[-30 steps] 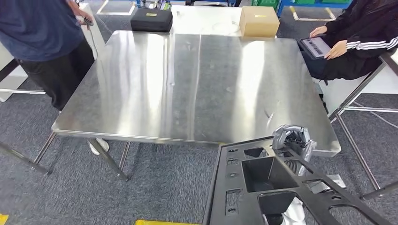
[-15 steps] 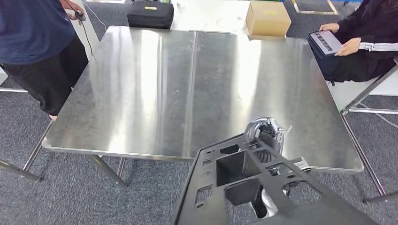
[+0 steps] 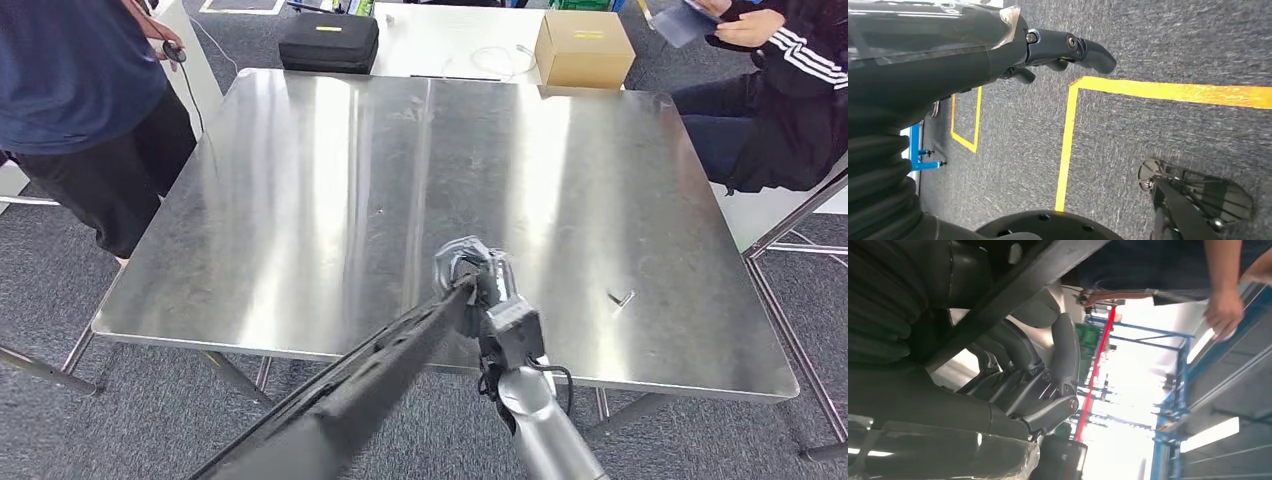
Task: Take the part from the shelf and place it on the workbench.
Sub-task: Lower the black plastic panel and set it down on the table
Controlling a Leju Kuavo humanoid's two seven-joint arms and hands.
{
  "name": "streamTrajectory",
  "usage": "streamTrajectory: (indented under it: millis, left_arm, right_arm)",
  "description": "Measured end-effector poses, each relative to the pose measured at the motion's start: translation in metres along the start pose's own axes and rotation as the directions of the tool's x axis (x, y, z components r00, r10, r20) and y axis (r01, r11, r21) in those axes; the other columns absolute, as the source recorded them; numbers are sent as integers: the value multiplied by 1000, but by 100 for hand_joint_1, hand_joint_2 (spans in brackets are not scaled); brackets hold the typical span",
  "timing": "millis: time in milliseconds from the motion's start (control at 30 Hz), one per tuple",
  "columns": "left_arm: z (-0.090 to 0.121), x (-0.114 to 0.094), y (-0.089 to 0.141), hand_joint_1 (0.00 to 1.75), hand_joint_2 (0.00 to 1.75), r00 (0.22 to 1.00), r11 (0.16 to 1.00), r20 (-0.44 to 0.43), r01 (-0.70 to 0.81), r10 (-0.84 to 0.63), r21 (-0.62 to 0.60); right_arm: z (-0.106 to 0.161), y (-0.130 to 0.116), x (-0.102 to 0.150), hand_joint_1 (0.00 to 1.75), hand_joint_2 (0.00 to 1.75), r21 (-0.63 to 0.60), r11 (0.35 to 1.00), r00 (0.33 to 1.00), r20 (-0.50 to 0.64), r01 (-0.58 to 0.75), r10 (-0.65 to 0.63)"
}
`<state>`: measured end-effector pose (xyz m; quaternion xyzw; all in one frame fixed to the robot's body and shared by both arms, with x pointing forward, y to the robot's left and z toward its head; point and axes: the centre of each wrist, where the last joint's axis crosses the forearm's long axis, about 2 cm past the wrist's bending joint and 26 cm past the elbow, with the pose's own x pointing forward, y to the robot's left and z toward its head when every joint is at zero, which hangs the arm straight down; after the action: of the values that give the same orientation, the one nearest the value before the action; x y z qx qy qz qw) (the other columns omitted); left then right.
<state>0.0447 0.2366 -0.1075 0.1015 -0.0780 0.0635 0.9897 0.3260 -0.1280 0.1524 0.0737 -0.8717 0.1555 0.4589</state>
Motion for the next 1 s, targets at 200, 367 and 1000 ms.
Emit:
streamTrajectory:
  millis: [200,367,1000]
  left_arm:
    - [-2,8,3,0,175,981,995,167,-87,96,-58]
    - [-8,10,21,0,175,970,988,206,-110,129,-104]
    - [-10,12,28,0,175,972,992,218,-64,87,-110]
  right_arm:
    - [-25,25,-20,175,175,107,983,984,-73,-153,161]
    - [-46,23,-31,175,175,184,951,948,-152,-250,279]
    - [-104,5,-20,175,175,329,638,570,-285,-696,770]
